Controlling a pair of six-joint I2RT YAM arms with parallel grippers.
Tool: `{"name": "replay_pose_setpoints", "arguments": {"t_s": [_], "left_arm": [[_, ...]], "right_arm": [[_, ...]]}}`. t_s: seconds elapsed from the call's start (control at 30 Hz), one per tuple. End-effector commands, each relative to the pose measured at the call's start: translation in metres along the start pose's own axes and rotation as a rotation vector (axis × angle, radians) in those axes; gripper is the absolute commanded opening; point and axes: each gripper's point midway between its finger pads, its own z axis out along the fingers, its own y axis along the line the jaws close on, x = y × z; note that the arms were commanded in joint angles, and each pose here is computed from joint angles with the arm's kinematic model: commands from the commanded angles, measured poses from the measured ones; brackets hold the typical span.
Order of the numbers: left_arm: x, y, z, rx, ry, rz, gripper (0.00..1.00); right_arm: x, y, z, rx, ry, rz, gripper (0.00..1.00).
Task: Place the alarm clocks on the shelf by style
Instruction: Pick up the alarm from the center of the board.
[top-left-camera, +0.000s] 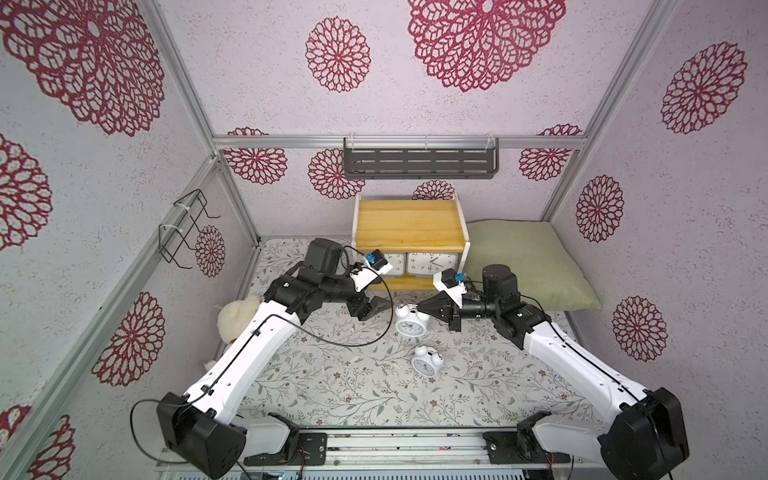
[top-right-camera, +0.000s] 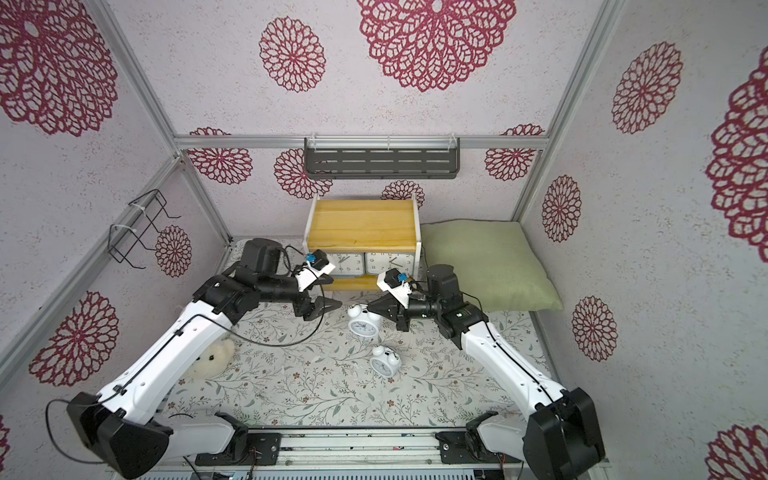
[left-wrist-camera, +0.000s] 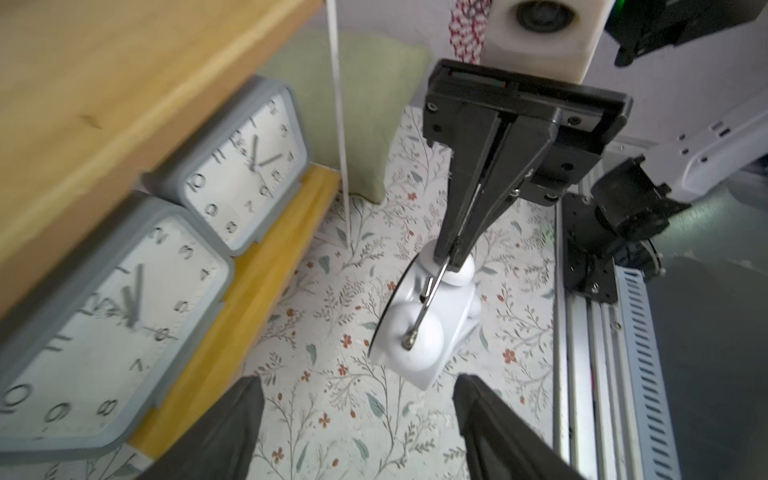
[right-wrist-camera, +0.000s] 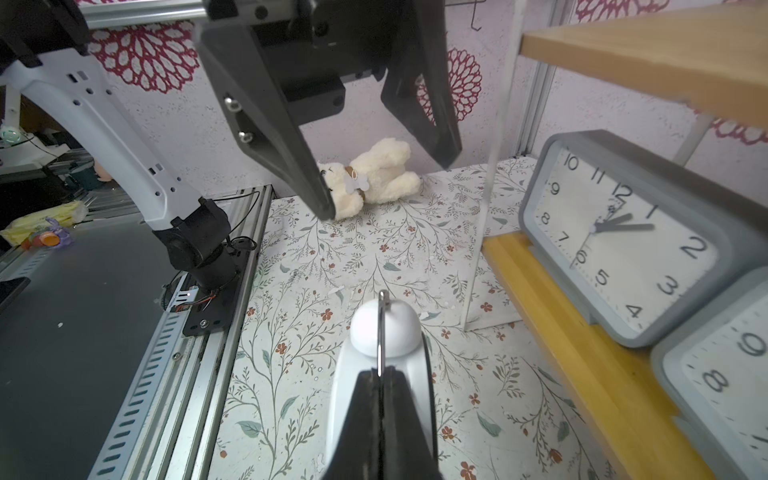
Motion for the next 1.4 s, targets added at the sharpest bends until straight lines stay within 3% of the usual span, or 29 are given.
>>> {"name": "replay_pose_setpoints", "arguments": {"t_s": [0.0,0.3,0.77,1.03,1.37], "left_arm": [[-0.019,-0.005,-0.004,0.038,-0.150,0.036,0.81],[-0.002,-0.027,0.002,0.157,-0.159,0.128,0.81],[-0.005,-0.048,0.013,0.319,-0.149,0.172,0.83],[-0.006,-0.043,0.025,0.315,-0.118,0.159,0.81],[-0.008,-0.044,0.030,0.325,-0.108,0.147,0.70]], "right_arm": [[-0.058,0.014,-0.021,-0.060,-0.133,-0.129,0.00],[-0.090,0.029,-0.032,-0.210,-0.170,-0.149,0.00],[-0.094,0.022,-0.027,-0.212,-0.164,-0.137,0.00],[-0.094,0.021,-0.024,-0.213,-0.161,-0.136,0.00],[-0.094,0.019,-0.021,-0.204,-0.158,-0.133,0.00]]}}
